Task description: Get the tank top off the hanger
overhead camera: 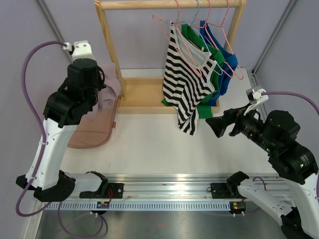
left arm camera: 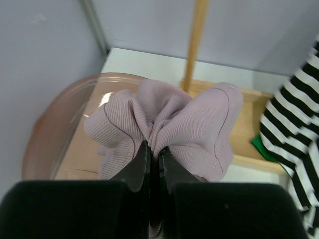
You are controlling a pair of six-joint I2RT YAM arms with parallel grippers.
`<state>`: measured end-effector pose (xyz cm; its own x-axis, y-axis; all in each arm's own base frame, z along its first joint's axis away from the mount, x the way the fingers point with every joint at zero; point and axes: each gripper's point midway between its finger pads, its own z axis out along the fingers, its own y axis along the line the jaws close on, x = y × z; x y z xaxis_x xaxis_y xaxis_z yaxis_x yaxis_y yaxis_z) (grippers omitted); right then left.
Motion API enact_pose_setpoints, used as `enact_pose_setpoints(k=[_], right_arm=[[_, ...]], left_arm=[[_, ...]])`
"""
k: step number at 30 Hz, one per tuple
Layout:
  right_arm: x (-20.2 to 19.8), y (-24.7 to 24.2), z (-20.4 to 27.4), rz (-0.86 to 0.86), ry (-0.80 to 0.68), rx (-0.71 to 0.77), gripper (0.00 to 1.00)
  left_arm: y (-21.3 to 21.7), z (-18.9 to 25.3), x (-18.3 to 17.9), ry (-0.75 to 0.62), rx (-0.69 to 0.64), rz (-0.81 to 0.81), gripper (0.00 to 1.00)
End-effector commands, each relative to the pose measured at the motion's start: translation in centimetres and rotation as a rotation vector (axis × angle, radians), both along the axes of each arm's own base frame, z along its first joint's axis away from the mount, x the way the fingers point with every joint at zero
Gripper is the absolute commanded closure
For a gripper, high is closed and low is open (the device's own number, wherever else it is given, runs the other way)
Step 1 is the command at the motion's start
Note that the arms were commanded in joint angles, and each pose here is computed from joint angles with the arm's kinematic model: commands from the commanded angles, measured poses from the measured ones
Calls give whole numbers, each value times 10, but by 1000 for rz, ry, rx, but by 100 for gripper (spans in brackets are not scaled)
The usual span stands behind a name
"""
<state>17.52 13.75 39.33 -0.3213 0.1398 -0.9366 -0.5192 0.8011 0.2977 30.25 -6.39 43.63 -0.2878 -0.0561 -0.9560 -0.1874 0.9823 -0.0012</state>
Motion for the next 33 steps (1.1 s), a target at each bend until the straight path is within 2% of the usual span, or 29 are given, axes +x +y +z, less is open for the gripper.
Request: enact_pose_setpoints(k=[1, 3, 8, 9, 10, 11, 12, 18, 23, 27, 29, 33], right_arm=[[3, -3, 21, -12, -66, 2, 1], [3, -5, 25, -22, -82, 2, 1], [7, -14, 32, -77, -112, 7, 0], [7, -14, 35, -77, -116, 12, 1], [6, -14, 34, -76, -109, 11, 0], [9, -18, 32, -106, -103, 2, 0], [11, -20, 33, -118, -101, 0, 1], [24, -30, 31, -203, -76, -34, 0], [40, -46, 29, -321, -55, -83, 1], [62, -61, 29, -460, -30, -144, 1], [73, -64, 32, -500, -30, -172, 1], [92, -58, 42, -514, -59, -199, 0]], left_arm=[[31, 13, 10, -24, 5, 50, 100], [54, 4, 21, -17, -8, 117, 100], [87, -28, 44, 59, -58, 160, 99], [92, -37, 48, 83, -54, 176, 87], [97, -42, 49, 95, -52, 192, 35], [104, -46, 50, 108, -55, 213, 16], [106, -49, 51, 115, -65, 222, 1], [95, -48, 46, 115, -101, 161, 1], [66, -41, 30, 80, -166, -11, 1], [41, -58, 13, 88, -223, -138, 1], [25, -53, 0, 50, -255, -215, 1], [-5, -73, -19, 65, -318, -337, 1]])
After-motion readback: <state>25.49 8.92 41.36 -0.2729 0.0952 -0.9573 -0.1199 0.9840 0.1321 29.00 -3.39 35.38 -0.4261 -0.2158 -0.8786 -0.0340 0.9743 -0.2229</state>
